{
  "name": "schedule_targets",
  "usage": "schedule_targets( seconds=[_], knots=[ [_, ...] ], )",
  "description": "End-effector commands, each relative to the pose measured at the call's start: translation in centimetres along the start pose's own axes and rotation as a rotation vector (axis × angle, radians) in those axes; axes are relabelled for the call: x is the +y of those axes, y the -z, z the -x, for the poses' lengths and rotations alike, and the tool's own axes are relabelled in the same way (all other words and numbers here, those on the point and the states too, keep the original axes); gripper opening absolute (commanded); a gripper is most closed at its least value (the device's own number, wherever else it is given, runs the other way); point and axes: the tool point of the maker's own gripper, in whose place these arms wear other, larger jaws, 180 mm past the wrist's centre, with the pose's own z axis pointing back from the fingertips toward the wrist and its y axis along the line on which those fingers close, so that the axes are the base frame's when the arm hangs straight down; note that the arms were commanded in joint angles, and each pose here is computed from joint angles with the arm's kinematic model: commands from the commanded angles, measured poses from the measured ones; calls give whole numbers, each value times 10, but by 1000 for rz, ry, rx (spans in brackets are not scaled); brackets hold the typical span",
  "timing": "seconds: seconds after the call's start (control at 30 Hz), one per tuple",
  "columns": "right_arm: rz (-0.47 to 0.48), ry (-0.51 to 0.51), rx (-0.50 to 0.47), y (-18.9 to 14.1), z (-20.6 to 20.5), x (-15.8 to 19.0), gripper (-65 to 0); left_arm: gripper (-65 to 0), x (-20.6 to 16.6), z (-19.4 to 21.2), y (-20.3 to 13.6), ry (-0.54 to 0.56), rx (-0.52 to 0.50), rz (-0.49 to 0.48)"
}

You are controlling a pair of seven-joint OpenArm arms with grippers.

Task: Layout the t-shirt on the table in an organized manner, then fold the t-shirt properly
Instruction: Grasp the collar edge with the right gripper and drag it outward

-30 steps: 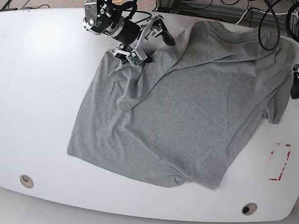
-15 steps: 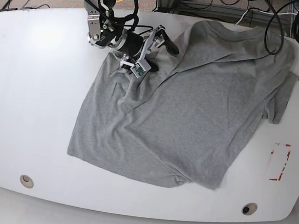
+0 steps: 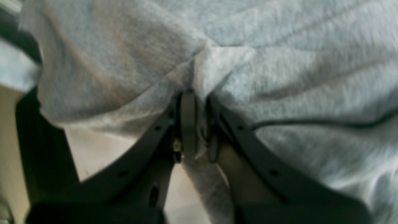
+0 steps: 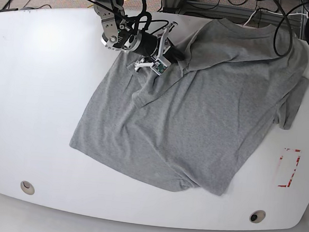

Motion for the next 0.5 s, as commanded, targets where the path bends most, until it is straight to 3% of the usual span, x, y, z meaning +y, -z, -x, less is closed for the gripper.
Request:
schedule_targets(
  seconds=[0.0,0.23,0.47],
  knots=[
    [51,-73,130,-8,26,-13,-642,-276,2,-16,-4,24,-46,-3],
    [109,-165,239,-42,54,-48,-642,-276,1,-15,-3,23,-46,-1],
    [195,-274,333,-82,60,-105,-639,-276,-8,-12,2,32,-33,29]
  ],
)
